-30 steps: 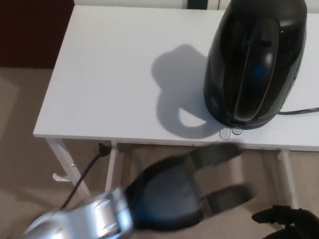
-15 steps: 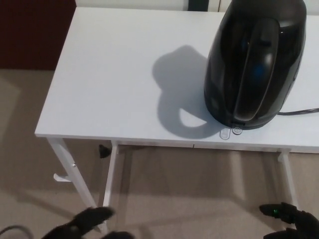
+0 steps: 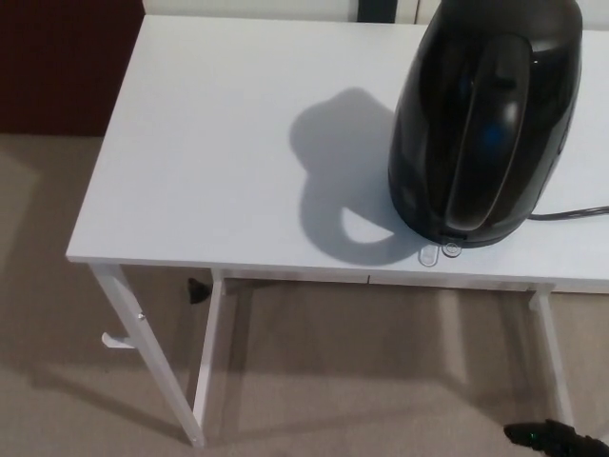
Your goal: The robot walk towards a table in front and click the button on the base of the boilling pot using its left middle finger
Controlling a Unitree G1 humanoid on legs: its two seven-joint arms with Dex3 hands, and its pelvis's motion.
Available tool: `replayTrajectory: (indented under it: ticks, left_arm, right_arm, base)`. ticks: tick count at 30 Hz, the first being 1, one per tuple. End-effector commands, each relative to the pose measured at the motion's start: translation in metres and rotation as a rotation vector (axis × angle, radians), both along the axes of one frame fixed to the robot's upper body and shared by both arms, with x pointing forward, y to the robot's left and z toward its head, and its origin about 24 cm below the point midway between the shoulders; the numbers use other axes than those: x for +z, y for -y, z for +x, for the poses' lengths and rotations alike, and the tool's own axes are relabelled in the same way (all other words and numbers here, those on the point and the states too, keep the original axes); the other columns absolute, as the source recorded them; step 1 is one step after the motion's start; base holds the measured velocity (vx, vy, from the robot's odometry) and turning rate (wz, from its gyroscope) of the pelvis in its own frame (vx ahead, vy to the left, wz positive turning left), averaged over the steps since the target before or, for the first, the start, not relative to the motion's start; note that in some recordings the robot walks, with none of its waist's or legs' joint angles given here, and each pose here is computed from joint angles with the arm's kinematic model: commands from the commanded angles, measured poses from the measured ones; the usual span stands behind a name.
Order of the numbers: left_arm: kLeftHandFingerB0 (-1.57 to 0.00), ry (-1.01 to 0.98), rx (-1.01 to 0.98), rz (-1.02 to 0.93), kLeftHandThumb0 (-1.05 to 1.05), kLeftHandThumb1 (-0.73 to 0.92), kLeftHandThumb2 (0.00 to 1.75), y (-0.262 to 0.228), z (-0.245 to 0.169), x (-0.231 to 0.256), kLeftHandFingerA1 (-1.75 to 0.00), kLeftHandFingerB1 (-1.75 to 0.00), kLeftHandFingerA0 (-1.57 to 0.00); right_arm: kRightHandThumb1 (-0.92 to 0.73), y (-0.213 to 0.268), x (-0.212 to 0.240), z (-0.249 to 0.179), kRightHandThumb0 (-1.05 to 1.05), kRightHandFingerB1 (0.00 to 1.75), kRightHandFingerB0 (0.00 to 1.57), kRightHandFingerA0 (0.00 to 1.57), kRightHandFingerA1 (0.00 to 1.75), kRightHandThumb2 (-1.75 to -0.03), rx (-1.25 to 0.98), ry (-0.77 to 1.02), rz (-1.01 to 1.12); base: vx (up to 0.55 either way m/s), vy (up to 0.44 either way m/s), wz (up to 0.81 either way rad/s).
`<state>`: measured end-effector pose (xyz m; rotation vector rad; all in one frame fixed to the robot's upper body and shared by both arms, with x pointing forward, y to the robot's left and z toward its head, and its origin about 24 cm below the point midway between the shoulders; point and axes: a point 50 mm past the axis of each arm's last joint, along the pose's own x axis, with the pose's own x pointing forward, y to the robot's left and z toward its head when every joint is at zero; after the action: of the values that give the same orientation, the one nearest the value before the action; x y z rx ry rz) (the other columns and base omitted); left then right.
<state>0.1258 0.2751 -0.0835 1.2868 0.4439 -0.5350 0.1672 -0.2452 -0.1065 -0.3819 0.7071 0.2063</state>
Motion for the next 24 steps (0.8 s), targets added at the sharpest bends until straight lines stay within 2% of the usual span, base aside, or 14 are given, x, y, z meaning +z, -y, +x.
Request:
replayTrajectory:
  ticks: [1, 7, 24]
  left_arm:
    - [0.00, -0.191, 0.656, -0.348, -0.33, 0.35, 0.91, -0.044, -0.017, -0.018, -0.50, -0.48, -0.02]
    - [0.00, -0.188, 0.623, -0.348, -0.31, 0.40, 0.93, -0.042, -0.017, -0.018, -0.49, -0.48, -0.02]
    - [0.00, -0.191, 0.589, -0.385, -0.31, 0.38, 0.91, -0.040, -0.007, -0.016, -0.49, -0.48, -0.02]
  right_arm:
    - [-0.44, 0.027, -0.007, -0.040, -0.11, 0.54, 0.25, 0.45, 0.63, -0.88, -0.122, -0.037, -0.041]
    - [-0.43, 0.028, -0.006, -0.041, -0.09, 0.54, 0.25, 0.45, 0.63, -0.88, -0.123, -0.025, -0.043]
    - [-0.44, 0.031, 0.001, -0.031, -0.12, 0.53, 0.24, 0.46, 0.64, -0.88, -0.121, 0.005, -0.039]
  base:
    - [0.00, 0.000, 0.00]
    - [0.00, 0.000, 0.00]
    - [0.00, 0.000, 0.00]
